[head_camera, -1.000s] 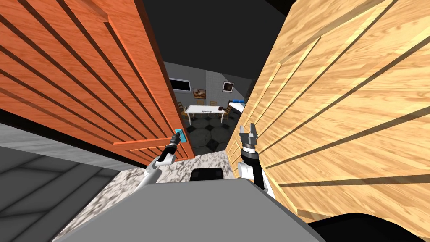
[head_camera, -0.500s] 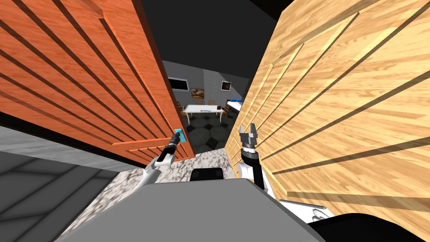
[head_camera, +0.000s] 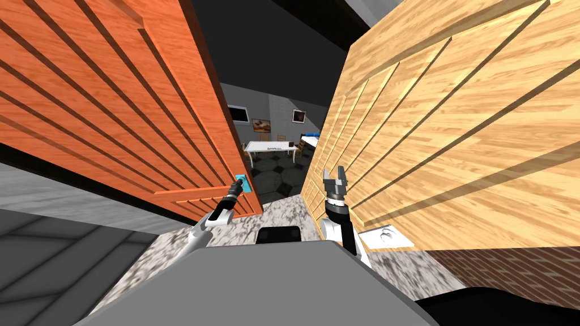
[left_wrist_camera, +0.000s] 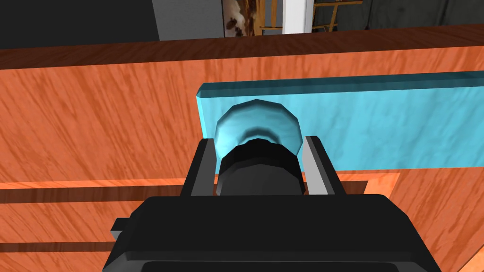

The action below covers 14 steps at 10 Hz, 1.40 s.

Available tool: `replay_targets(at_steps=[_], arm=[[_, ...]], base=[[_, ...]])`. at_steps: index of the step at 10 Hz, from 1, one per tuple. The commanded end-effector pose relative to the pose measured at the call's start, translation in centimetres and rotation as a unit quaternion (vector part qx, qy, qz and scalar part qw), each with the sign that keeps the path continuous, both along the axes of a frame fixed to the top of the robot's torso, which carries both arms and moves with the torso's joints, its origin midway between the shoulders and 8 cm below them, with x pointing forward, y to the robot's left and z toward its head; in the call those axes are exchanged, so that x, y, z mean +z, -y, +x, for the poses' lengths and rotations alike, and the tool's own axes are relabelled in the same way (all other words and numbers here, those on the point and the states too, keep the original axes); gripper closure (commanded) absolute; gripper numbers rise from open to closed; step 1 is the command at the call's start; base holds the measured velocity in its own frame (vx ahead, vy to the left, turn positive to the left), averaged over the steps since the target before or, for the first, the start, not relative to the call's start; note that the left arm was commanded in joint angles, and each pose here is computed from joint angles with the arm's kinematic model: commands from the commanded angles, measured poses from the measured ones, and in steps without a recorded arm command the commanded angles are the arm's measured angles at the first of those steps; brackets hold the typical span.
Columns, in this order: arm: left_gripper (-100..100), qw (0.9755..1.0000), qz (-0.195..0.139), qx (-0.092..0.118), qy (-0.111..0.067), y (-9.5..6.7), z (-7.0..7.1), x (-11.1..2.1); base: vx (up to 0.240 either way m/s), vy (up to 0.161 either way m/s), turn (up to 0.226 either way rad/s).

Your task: Pull the door open

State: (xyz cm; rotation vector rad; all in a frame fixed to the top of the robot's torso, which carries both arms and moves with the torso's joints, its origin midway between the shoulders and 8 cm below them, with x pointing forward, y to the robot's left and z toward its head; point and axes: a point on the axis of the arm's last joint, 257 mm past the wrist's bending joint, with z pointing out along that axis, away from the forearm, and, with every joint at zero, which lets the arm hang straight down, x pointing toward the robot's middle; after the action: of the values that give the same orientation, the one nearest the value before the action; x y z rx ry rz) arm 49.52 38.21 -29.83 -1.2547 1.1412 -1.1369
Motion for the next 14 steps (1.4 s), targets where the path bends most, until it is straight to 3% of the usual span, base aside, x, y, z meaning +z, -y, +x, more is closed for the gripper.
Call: replay_targets(at_steps=[1, 4, 12, 13, 14], arm=[[100, 1.0, 0.001, -0.005, 0.002, -0.3, -0.2, 0.2], [100, 0.9999, -0.002, -0.013, 0.001, 0.2, -0.3, 0.2], [100, 0.9983, 0.0, -0.058, 0.002, 1.0, -2.7, 0.2], [100, 0.9984, -0.002, -0.057, 0.002, 1.3, -2.4, 0.2], [100, 0.9977, -0.002, -0.068, 0.0, 1.5, -3.3, -0.1]], base=[[-0.217, 0.083, -0.15], [-0.172, 0.058, -0.101], [-0.208, 0.082, -0.122], [-0.112, 0.035, -0.051], [-0.169, 0.045, -0.162]])
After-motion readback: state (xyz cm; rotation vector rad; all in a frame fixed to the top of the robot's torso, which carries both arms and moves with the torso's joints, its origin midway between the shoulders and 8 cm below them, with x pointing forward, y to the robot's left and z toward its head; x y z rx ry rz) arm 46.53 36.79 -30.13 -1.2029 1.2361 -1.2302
